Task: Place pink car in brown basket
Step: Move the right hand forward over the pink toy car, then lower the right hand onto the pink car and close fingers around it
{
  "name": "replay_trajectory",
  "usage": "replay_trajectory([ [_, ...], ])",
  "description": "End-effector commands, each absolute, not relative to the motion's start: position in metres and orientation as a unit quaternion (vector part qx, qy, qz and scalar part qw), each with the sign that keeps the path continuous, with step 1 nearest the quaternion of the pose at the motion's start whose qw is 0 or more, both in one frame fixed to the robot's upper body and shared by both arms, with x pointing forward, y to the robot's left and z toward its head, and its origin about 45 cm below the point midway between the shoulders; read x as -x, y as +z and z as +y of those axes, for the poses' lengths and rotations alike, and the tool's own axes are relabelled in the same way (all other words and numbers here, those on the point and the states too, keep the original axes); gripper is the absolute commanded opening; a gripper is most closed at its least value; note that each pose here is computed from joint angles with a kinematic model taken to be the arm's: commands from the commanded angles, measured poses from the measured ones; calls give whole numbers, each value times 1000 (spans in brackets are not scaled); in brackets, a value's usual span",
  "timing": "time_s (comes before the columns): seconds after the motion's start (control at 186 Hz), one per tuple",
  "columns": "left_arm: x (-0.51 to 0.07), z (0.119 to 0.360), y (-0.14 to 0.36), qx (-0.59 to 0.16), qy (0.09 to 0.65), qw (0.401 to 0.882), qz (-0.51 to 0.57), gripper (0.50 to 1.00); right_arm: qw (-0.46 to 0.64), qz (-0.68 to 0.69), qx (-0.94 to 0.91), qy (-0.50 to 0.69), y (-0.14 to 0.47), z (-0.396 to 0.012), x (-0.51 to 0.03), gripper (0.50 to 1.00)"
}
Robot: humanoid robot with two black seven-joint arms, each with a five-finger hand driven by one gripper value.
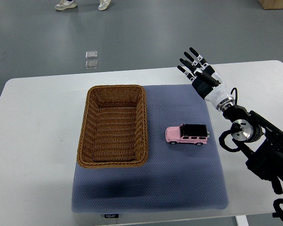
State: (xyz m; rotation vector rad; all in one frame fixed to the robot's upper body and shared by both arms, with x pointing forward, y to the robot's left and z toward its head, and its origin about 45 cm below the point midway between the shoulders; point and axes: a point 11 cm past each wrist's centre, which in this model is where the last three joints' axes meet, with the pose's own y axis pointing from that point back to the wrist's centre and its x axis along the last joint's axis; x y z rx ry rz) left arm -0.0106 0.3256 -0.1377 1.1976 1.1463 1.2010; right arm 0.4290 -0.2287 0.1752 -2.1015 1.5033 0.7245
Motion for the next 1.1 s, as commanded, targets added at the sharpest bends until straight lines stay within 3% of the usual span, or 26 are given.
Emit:
replay_trajectory([
  [0.0,10,325,-138,-498,502,520,479,1000,226,546,762,264,174,-229,-428,915],
  [0.296,10,325,-138,-498,503,519,479,1000,206,541,778,243,180,-230,-431,915],
  [0.425,10,325,-138,-497,503,520,480,1000,108,505,846,133,203,-225,-436,913],
  [0.603,10,325,-138,-498,503,519,479,1000,-138,375,913,-84,238,-220,-433,913],
  [0.748,10,325,-138,-498,503,519,479,1000,-275,289,901,-168,257,-234,-425,913],
  [0.958,8,325,-138,-496,503,521,479,1000,-316,229,900,-196,275,-226,-402,913],
  [1.093,7,324,-138,-496,503,522,479,1000,-327,221,902,-174,251,-229,-387,913],
])
